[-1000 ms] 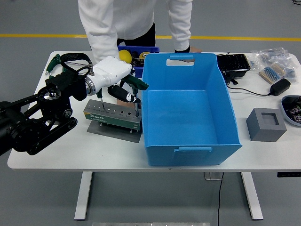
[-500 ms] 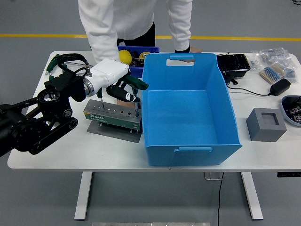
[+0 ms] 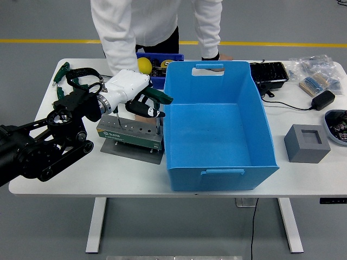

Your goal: Lift tool from toolbox,place it in box,lift tool from toolbox,place it in box

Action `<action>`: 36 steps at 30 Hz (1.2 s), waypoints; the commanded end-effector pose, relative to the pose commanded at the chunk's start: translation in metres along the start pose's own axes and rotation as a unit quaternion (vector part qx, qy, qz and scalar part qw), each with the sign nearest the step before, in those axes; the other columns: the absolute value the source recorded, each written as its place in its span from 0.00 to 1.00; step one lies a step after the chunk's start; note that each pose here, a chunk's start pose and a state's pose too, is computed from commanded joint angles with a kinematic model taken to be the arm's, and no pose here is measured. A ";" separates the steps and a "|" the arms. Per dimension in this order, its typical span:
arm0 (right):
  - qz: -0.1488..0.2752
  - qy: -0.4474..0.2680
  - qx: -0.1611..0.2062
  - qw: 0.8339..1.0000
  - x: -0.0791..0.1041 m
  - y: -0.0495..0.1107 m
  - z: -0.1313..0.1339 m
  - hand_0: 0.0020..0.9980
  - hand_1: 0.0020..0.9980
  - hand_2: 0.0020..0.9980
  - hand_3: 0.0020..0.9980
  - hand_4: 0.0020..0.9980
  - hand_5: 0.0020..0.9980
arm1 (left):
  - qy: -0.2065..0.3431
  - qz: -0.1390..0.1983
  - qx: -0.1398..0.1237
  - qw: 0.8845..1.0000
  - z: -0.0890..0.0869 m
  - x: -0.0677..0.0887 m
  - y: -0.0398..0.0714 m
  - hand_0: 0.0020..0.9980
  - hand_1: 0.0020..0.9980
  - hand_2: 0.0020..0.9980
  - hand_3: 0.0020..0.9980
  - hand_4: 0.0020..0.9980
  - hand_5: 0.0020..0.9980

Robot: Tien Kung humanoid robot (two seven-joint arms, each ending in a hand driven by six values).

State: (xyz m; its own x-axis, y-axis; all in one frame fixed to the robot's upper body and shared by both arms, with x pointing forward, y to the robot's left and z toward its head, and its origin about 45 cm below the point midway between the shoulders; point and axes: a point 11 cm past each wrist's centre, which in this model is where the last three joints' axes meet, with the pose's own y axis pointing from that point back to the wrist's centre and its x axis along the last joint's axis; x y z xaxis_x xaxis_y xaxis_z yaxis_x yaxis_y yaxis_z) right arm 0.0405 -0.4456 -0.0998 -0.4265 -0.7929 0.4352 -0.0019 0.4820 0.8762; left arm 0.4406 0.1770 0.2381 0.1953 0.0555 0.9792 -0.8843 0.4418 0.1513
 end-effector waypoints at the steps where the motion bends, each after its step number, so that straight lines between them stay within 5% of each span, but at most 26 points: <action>1: 0.000 0.000 0.000 1.000 0.000 0.000 0.000 0.70 0.67 0.73 0.56 0.80 0.69 | 0.001 0.003 0.000 1.000 0.000 0.000 0.000 0.20 0.03 0.08 0.08 1.00 0.70; 24: -0.001 -0.004 0.001 1.000 -0.001 0.000 -0.002 0.70 0.67 0.73 0.56 0.80 0.69 | 0.017 0.066 -0.032 0.997 0.005 0.017 0.002 0.20 0.00 0.02 0.02 1.00 0.71; 25: -0.001 -0.004 0.001 1.000 -0.001 0.000 -0.002 0.70 0.67 0.73 0.56 0.80 0.69 | 0.019 0.069 -0.032 0.997 0.005 0.018 0.002 0.17 0.00 0.02 0.01 0.96 0.78; 30: -0.001 -0.003 0.002 1.000 -0.001 0.000 -0.002 0.70 0.67 0.73 0.56 0.80 0.69 | 0.026 0.086 -0.036 0.995 0.006 0.029 0.003 0.17 0.00 0.02 0.01 0.96 0.78; 31: -0.001 -0.003 0.002 1.000 -0.001 0.000 -0.002 0.70 0.67 0.73 0.56 0.80 0.69 | 0.027 0.090 -0.036 0.995 0.006 0.032 0.003 0.17 0.00 0.02 0.00 0.82 0.78; 36: -0.001 -0.004 0.003 1.000 0.000 0.000 -0.003 0.70 0.67 0.73 0.56 0.80 0.69 | 0.033 0.100 -0.041 0.994 0.010 0.041 0.005 0.17 0.00 0.02 0.00 0.82 0.78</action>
State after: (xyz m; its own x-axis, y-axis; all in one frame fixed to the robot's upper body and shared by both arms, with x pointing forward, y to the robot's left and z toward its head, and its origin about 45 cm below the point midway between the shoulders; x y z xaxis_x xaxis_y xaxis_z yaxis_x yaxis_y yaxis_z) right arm 0.0430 -0.4463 -0.0993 -0.4334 -0.7906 0.4326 -0.0076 0.4832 0.8755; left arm 0.4402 0.1726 0.2802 0.0484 0.2080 0.9769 -0.8714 0.4868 -0.0605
